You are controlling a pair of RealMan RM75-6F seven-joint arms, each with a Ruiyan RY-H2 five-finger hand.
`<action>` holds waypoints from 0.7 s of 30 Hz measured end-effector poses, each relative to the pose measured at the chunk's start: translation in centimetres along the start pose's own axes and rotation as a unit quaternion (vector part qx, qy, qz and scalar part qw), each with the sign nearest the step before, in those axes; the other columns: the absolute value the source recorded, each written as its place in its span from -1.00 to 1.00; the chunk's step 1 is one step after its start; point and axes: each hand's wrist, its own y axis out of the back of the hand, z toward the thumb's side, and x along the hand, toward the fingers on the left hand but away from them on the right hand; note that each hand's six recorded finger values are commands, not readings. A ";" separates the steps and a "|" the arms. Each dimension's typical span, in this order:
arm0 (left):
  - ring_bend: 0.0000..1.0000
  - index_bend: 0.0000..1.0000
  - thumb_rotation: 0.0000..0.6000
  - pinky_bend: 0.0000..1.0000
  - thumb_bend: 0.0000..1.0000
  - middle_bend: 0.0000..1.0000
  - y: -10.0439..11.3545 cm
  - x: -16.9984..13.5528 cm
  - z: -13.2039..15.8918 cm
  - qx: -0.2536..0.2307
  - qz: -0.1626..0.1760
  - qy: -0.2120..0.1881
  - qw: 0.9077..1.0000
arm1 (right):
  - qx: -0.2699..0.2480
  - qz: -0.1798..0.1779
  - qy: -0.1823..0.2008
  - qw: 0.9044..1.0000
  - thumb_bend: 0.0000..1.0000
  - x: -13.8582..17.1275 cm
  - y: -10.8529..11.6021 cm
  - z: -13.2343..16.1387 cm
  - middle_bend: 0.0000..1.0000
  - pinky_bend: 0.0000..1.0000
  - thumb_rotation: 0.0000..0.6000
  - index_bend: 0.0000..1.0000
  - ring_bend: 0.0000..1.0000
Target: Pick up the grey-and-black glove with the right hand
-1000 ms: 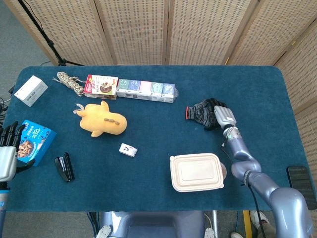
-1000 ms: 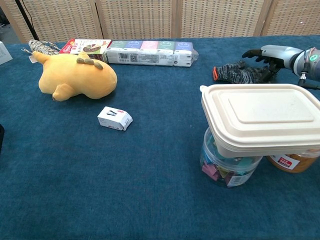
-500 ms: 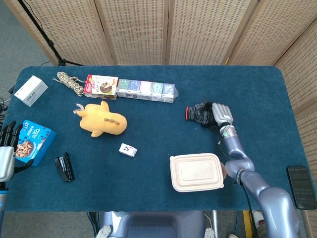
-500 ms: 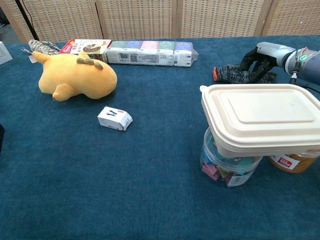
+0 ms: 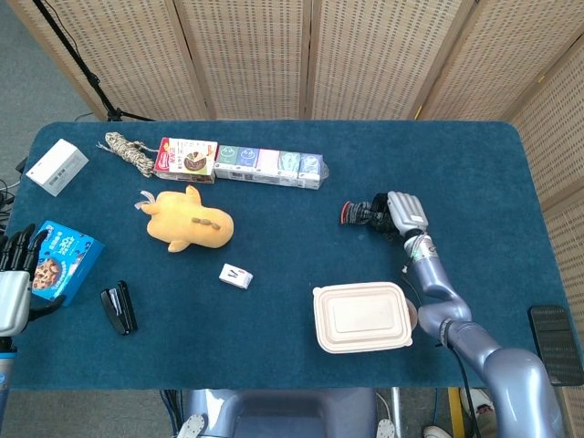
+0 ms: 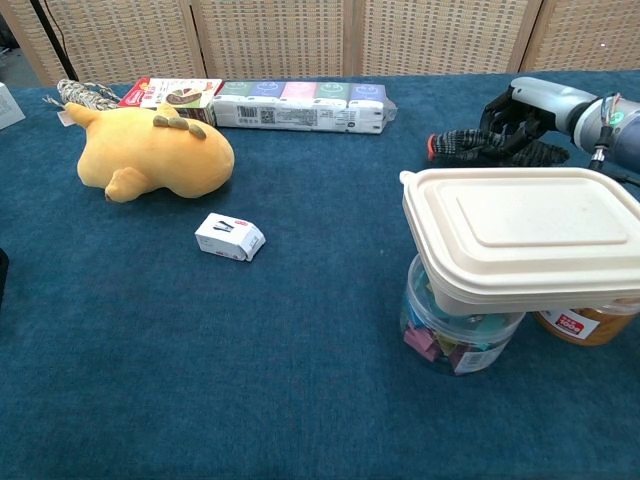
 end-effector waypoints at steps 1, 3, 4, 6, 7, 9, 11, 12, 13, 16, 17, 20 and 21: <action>-1.00 -1.00 1.00 -1.00 -0.92 -1.00 0.0 0.1 0.1 -0.002 -0.001 -0.004 1.000 | -0.001 -0.001 0.005 1.000 -0.13 0.1 0.1 0.2 0.19 0.22 1.00 0.09 0.08; -1.00 -1.00 1.00 -1.00 -0.92 -1.00 0.0 0.2 0.4 -0.007 -0.006 -0.014 1.000 | -0.003 -0.003 0.015 1.000 -0.13 0.4 0.4 0.5 0.19 0.22 1.00 0.09 0.08; -1.00 -1.00 1.00 -1.00 -0.92 -1.00 0.0 0.3 0.5 -0.009 -0.009 -0.019 1.000 | -0.006 -0.003 0.019 1.000 -0.13 0.5 0.6 0.7 0.19 0.22 1.00 0.10 0.08; -1.00 -1.00 1.00 -1.00 -0.92 -1.00 0.0 0.6 0.9 -0.014 -0.016 -0.032 0.999 | -0.013 -0.003 0.028 1.000 -0.12 0.8 0.8 1.2 0.19 0.22 1.00 0.10 0.08; -1.00 -1.00 1.00 -1.00 -0.92 -1.00 -0.1 0.8 1.0 -0.017 -0.020 -0.039 0.999 | -0.017 -0.003 0.031 0.999 -0.12 1.0 1.0 1.4 0.19 0.22 1.00 0.10 0.08; -1.00 -1.00 1.00 -1.00 -0.92 -1.00 -0.1 1.4 1.6 -0.021 -0.031 -0.061 0.997 | -0.026 -0.001 0.041 0.999 -0.11 1.3 1.2 2.0 0.19 0.22 1.00 0.10 0.08; -1.00 -1.00 1.00 -1.00 -0.92 -1.00 -0.1 2.3 2.3 -0.021 -0.045 -0.090 0.995 | -0.034 0.001 0.050 0.998 -0.11 1.7 1.4 2.7 0.19 0.22 1.00 0.10 0.08; -1.00 -1.00 1.00 -1.00 -0.92 -1.00 -0.2 2.6 2.6 -0.021 -0.053 -0.101 0.993 | -0.039 0.002 0.056 0.998 -0.11 1.9 1.6 3.2 0.19 0.22 1.00 0.10 0.08; -1.00 -1.00 1.00 -1.00 -0.92 -1.00 -0.2 3.0 2.9 -0.023 -0.062 -0.113 0.991 | -0.043 0.003 0.061 0.997 -0.11 2.2 1.7 3.6 0.19 0.22 1.00 0.10 0.08; -1.00 -1.00 1.00 -1.00 -0.92 -1.00 -0.4 4.3 4.3 -0.029 -0.091 -0.155 0.983 | -0.056 0.007 0.076 0.995 -0.11 2.9 1.9 5.1 0.19 0.22 1.00 0.10 0.08; -1.00 -1.00 1.00 -1.00 -0.92 -1.00 -0.4 4.6 4.8 -0.032 -0.099 -0.169 0.980 | -0.061 0.009 0.080 0.995 -0.10 3.1 2.0 5.6 0.19 0.22 1.00 0.10 0.08; -1.00 -1.00 1.00 -1.00 -0.92 -1.00 -0.5 5.9 6.7 -0.041 -0.123 -0.214 0.968 | -0.080 0.016 0.092 0.992 -0.10 4.0 2.1 7.2 0.19 0.22 1.00 0.10 0.08; -1.00 -1.00 1.00 -1.00 -0.92 -1.00 -0.5 6.3 7.5 -0.047 -0.133 -0.228 0.963 | -0.087 0.019 0.095 0.991 -0.10 4.3 2.2 7.8 0.19 0.22 1.00 0.10 0.08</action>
